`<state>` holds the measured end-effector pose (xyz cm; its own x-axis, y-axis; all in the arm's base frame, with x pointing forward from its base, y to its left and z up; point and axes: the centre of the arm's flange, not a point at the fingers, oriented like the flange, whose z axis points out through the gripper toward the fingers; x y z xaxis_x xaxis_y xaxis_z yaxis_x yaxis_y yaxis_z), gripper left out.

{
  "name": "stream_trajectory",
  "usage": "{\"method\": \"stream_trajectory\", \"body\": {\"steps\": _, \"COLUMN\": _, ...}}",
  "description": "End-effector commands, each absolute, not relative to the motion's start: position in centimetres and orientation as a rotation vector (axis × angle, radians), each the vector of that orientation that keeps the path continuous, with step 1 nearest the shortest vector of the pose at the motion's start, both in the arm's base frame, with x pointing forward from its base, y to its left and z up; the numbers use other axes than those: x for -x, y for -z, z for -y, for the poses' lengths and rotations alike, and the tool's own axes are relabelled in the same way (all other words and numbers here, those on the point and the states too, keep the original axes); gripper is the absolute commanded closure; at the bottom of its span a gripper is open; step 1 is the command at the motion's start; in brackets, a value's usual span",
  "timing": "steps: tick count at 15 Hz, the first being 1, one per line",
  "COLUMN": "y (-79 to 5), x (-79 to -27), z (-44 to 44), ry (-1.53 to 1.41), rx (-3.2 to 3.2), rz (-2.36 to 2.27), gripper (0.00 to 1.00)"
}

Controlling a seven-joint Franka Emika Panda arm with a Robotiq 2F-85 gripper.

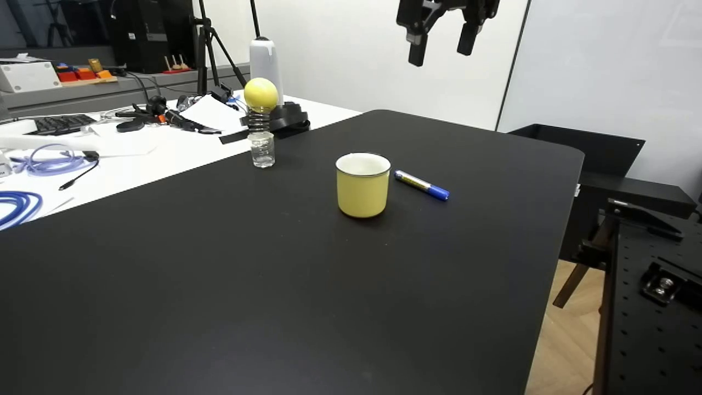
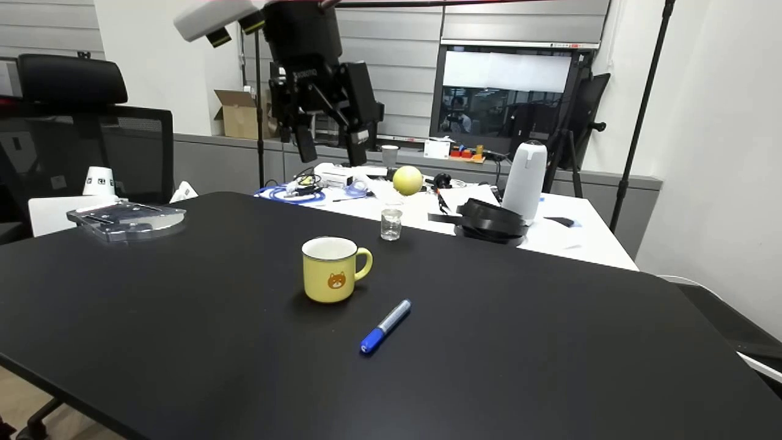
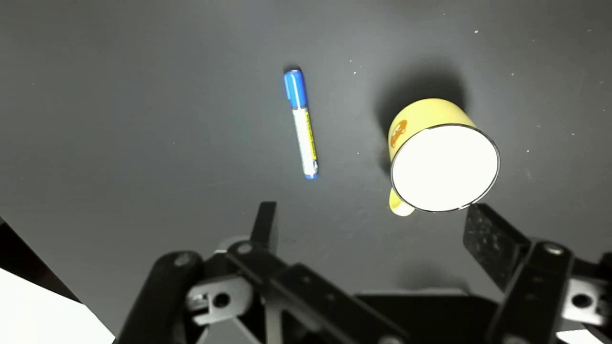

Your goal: Put the marker inside the cup

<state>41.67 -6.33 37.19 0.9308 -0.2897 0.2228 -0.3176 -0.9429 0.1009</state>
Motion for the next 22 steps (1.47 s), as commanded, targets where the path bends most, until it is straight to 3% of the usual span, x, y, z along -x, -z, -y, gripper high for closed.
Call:
{"method": "stream_trajectory", "body": {"steps": 1, "y": -37.2, "x": -41.5, "z": 6.4, "ry": -0.313, "rx": -2.954, "rz": 0.474, "gripper": 0.0}}
{"method": "stream_trajectory", "body": {"steps": 13, "y": -34.1, "x": -43.2, "z": 20.4, "ry": -0.143, "rx": -3.245, "rz": 0.62, "gripper": 0.0}}
{"method": "stream_trajectory", "body": {"steps": 20, "y": -27.8, "x": -47.8, "z": 23.5, "ry": 0.171, "rx": -3.211, "rz": 0.697, "gripper": 0.0}}
{"method": "stream_trajectory", "body": {"steps": 21, "y": -29.2, "x": -44.8, "z": 22.0, "ry": 0.082, "rx": -3.211, "rz": 0.666, "gripper": 0.0}}
{"method": "stream_trajectory", "body": {"steps": 22, "y": -28.1, "x": -45.3, "z": 22.2, "ry": 0.123, "rx": -3.208, "rz": 0.667, "gripper": 0.0}}
